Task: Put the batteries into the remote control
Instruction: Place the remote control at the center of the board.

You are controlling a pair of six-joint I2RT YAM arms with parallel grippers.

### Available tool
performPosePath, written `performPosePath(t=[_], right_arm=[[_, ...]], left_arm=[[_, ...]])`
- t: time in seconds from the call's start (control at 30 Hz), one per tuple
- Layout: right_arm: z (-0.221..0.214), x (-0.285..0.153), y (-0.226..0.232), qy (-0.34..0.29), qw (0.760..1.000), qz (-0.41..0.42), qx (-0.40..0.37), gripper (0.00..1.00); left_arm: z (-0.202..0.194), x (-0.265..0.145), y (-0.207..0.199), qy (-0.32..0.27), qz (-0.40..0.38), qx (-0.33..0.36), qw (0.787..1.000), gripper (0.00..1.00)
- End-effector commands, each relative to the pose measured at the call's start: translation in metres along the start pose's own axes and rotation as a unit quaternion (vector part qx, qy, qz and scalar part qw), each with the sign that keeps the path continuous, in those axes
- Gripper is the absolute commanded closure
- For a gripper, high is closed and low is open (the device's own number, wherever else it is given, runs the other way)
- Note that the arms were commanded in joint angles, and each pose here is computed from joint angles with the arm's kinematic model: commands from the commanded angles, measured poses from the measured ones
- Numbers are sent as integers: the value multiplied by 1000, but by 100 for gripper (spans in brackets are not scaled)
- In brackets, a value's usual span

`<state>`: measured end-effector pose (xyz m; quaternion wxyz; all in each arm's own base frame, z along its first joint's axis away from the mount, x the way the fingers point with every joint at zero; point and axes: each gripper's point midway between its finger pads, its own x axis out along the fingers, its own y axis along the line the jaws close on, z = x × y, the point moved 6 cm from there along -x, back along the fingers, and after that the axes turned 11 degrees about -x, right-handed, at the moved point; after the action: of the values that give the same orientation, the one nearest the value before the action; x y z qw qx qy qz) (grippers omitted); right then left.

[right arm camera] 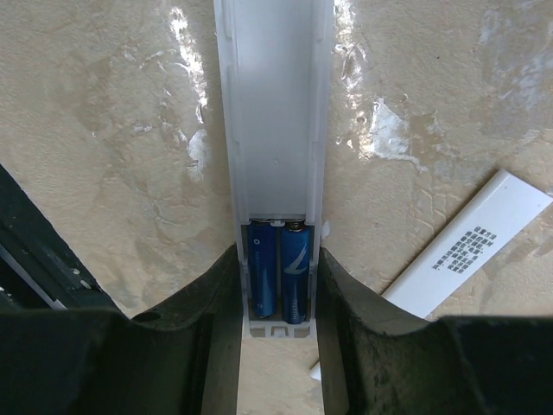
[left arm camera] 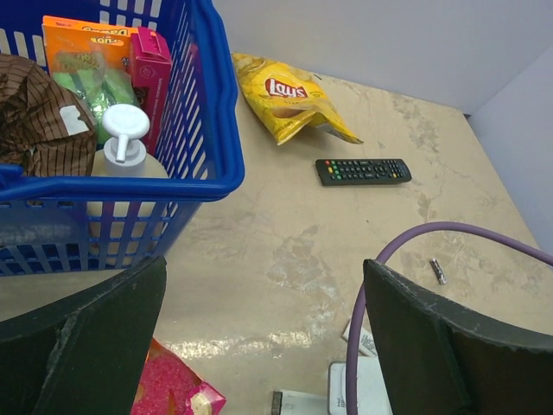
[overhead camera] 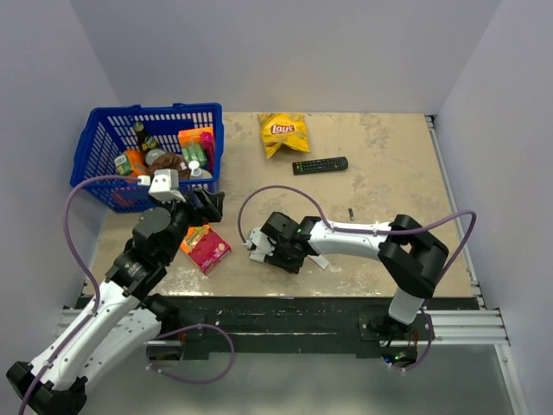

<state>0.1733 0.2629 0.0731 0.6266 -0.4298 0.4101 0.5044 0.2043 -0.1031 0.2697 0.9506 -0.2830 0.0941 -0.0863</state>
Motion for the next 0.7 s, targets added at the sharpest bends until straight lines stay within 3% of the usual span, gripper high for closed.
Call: performPosePath(t=[0.0,0.23,0.4,0.53,0.67], right_arm=[[-8,-2,1,17,1000,-10,-17,84],[1,-9,-2,24,1000,0,-13,65],[27,-57,-10,-30,999,-23,27,38],[21,-87,-24,-47,990,-43,124,35],[-12,-94,-33,-18,971,-58,231,35]], left_arm=[[2,3,-6,-6,-12,-8,1000,0],[-2,9,-10,9,-20,-3,1000,0],[1,9,-11,2,-20,-3,1000,0],[1,10,-11,2,-22,-3,1000,0],[-6,12,-9,13,-25,-2,1000,0]])
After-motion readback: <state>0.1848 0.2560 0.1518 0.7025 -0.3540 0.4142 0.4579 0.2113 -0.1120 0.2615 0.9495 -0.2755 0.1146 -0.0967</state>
